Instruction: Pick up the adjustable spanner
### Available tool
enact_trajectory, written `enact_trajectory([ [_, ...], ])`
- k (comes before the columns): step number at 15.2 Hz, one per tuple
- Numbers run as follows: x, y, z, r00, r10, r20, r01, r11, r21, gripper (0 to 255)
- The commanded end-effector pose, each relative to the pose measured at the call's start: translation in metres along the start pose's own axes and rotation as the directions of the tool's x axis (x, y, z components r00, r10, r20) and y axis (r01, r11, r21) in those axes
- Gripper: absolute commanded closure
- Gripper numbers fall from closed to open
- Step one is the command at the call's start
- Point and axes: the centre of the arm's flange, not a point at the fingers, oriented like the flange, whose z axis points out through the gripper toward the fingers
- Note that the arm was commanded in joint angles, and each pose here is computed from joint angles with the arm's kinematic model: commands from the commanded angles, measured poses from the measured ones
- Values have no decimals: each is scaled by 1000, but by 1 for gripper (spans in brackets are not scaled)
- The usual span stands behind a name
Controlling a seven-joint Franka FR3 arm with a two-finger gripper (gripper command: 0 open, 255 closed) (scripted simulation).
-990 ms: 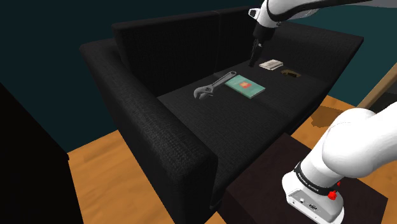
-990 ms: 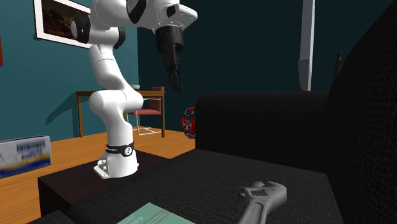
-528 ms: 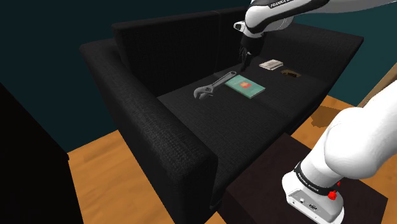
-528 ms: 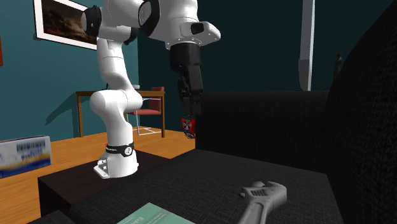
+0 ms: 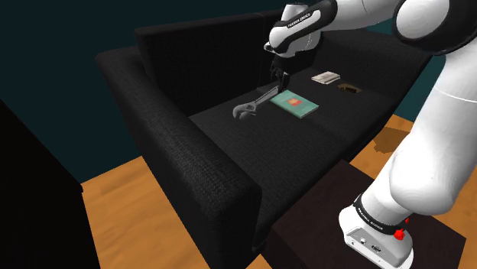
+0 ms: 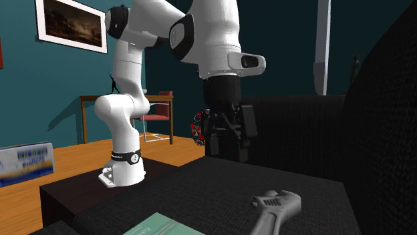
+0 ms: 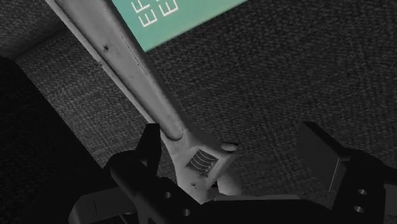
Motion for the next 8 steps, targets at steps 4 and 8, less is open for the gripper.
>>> enact_trajectory([
  [4, 21, 37, 54, 982, -186, 14, 186, 982, 20, 0],
  [8, 43, 65, 96, 945, -326, 23, 325, 945, 37, 0],
])
